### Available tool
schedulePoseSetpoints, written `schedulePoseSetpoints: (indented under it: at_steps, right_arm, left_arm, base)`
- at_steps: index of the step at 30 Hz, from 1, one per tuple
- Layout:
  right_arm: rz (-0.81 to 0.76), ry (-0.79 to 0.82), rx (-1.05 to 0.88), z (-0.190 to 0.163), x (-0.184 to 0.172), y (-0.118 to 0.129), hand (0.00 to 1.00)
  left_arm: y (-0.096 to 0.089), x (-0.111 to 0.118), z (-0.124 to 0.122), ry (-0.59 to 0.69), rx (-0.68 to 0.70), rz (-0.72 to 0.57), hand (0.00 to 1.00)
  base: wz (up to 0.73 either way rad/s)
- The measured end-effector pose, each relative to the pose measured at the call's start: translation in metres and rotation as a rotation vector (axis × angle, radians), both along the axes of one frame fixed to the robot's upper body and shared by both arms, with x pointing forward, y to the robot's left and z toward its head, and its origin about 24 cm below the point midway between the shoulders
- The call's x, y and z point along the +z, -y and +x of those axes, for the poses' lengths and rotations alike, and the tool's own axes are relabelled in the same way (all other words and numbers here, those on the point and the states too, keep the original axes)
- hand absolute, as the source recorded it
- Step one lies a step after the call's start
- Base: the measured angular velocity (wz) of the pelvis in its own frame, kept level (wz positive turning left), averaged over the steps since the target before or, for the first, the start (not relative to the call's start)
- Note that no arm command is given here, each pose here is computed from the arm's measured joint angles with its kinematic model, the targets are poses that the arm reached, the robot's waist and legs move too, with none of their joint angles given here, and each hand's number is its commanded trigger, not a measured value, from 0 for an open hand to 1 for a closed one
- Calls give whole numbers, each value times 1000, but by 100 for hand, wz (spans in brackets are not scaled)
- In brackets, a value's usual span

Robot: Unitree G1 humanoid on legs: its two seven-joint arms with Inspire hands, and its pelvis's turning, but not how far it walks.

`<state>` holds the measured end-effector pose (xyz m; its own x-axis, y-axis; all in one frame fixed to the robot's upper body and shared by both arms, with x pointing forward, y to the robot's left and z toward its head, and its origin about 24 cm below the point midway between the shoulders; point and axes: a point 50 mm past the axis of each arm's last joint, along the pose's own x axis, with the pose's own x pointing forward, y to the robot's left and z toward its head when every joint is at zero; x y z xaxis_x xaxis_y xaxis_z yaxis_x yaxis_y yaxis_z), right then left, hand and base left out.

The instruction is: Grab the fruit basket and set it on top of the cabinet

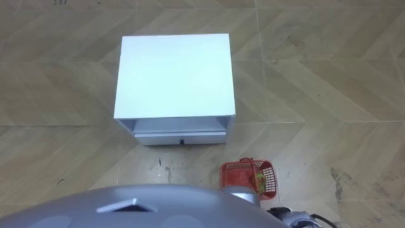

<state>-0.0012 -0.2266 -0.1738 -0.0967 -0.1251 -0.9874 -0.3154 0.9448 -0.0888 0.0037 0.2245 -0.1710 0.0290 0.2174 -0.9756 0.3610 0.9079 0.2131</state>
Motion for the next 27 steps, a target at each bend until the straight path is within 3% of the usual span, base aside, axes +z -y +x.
schedulePoseSetpoints:
  at_steps: [27]
  right_arm:
    - [-56,33,23,4,1,5,0]
  left_arm:
    - [0,0,-3,-2,3,0,0]
  base:
    - [0]
